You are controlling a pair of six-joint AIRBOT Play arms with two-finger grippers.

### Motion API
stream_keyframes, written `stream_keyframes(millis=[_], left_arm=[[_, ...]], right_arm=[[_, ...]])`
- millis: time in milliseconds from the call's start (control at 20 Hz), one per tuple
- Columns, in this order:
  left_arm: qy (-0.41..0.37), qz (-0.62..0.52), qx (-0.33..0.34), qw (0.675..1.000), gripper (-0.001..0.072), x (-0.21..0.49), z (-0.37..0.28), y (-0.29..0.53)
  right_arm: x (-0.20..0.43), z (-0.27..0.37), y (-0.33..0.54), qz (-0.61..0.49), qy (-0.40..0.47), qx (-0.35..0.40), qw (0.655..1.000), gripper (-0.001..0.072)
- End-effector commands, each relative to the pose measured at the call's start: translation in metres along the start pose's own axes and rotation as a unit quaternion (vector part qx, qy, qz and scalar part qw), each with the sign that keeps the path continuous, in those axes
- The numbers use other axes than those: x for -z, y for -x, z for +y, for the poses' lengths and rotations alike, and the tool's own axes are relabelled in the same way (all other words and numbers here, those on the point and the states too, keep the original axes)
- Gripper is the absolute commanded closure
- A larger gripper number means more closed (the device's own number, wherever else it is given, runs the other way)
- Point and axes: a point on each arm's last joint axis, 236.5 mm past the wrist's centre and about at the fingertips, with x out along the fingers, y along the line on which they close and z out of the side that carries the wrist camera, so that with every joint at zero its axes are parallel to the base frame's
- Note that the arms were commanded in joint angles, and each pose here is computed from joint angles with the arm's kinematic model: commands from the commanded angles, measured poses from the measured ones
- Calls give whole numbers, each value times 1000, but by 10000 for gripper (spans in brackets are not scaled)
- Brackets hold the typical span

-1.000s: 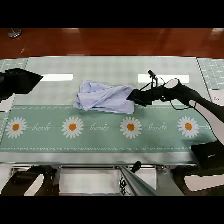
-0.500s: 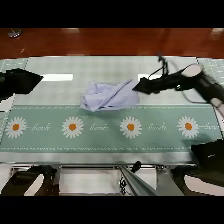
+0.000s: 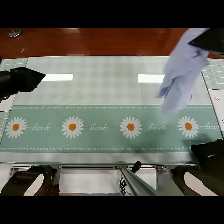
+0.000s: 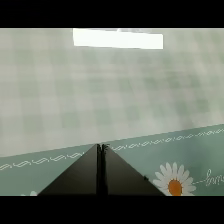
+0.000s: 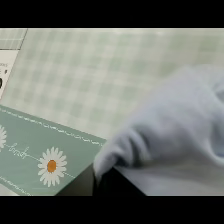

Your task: Fold the shirts.

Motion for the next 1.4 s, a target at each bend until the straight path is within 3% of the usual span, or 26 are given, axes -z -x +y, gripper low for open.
stream_keyframes(millis=[0, 100, 400, 750, 950, 1350], left_arm=[[2, 16, -3, 1000, 695, 12, 6, -9], [7, 31, -6, 999, 695, 24, 11, -16], [16, 49, -12, 999, 695, 41, 20, -28], [16, -20, -16, 1000, 694, 9, 23, -29], [13, -61, -22, 998, 695, -10, 27, -28], [22, -114, -46, 992, 694, -42, 51, -55]], right_arm=[[20, -36, 38, 34, -47, 64, 996, 695], [42, -68, 52, 75, -67, 111, 989, 695], [54, -141, 102, 54, -120, 272, 953, 695], [59, -158, 114, 57, -131, 315, 938, 695], [71, -187, 149, 52, -162, 409, 897, 695], [143, -235, 178, 90, -283, 455, 840, 696]])
